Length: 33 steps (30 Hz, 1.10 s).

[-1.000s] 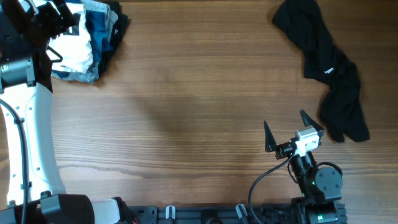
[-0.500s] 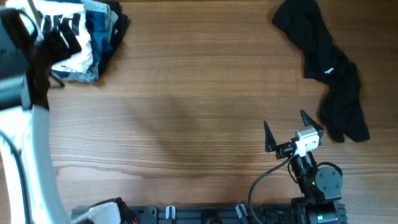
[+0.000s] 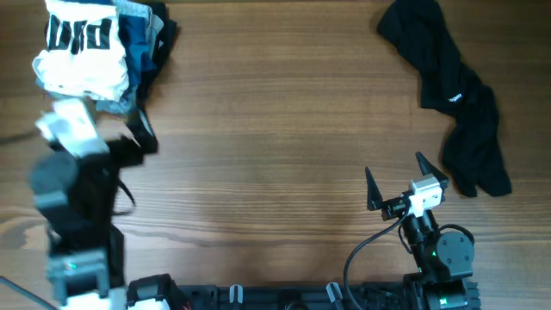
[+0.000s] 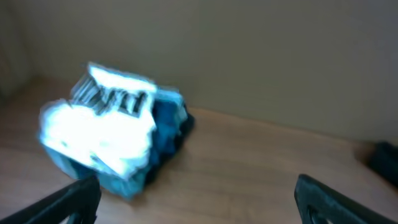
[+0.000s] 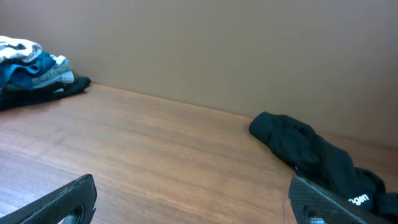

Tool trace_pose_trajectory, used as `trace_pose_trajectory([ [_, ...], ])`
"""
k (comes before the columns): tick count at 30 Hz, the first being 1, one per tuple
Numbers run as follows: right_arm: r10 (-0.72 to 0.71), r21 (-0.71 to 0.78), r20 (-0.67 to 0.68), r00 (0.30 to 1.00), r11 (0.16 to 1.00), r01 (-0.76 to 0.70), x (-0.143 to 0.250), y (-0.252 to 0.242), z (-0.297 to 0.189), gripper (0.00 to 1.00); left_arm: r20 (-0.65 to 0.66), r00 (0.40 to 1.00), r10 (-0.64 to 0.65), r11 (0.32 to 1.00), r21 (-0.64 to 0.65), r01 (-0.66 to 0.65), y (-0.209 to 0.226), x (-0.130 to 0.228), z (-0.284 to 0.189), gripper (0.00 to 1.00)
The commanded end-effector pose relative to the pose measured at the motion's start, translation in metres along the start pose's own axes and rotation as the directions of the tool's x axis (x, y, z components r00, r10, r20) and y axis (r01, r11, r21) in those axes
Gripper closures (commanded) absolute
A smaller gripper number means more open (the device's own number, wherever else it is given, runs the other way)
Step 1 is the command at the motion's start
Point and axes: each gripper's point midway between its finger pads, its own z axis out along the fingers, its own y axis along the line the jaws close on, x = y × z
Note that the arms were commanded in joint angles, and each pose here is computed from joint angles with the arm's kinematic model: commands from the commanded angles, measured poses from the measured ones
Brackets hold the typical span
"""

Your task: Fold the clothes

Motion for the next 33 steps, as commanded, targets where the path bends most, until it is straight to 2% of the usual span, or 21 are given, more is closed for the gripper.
trace_pose_trajectory([
  [1,-0.011,-0.012,0.015,1.000,1.000,0.011,-0.003,0.002,-0.001,0.00,0.000,0.996,-0.094,0.992,0.090,0.094,-0.007,0.057,-0.003,0.00],
  [5,-0.011,-0.012,0.015,1.000,1.000,0.011,-0.003,0.002,-0.001,0.00,0.031,0.990,-0.138,0.986,0.101,0.134,0.000,0.098,-0.004,0.00],
  [10,-0.011,-0.012,0.015,1.000,1.000,0.011,-0.003,0.002,-0.001,0.00,0.100,0.987,-0.128,0.985,0.130,0.114,0.002,0.121,-0.007,0.00],
  [19,-0.011,-0.012,0.015,1.000,1.000,0.011,-0.003,0.002,-0.001,0.00,0.175,0.981,-0.078,0.989,0.140,0.054,0.003,0.131,-0.014,0.00],
  [26,-0.011,-0.012,0.015,1.000,1.000,0.011,-0.003,0.002,-0.001,0.00,0.247,0.959,0.139,0.970,0.160,-0.182,-0.012,0.135,-0.020,0.00],
  [33,-0.011,-0.012,0.015,1.000,1.000,0.011,-0.003,0.002,-0.001,0.00,0.178,0.973,0.149,0.973,0.152,-0.176,-0.009,0.153,-0.018,0.00],
])
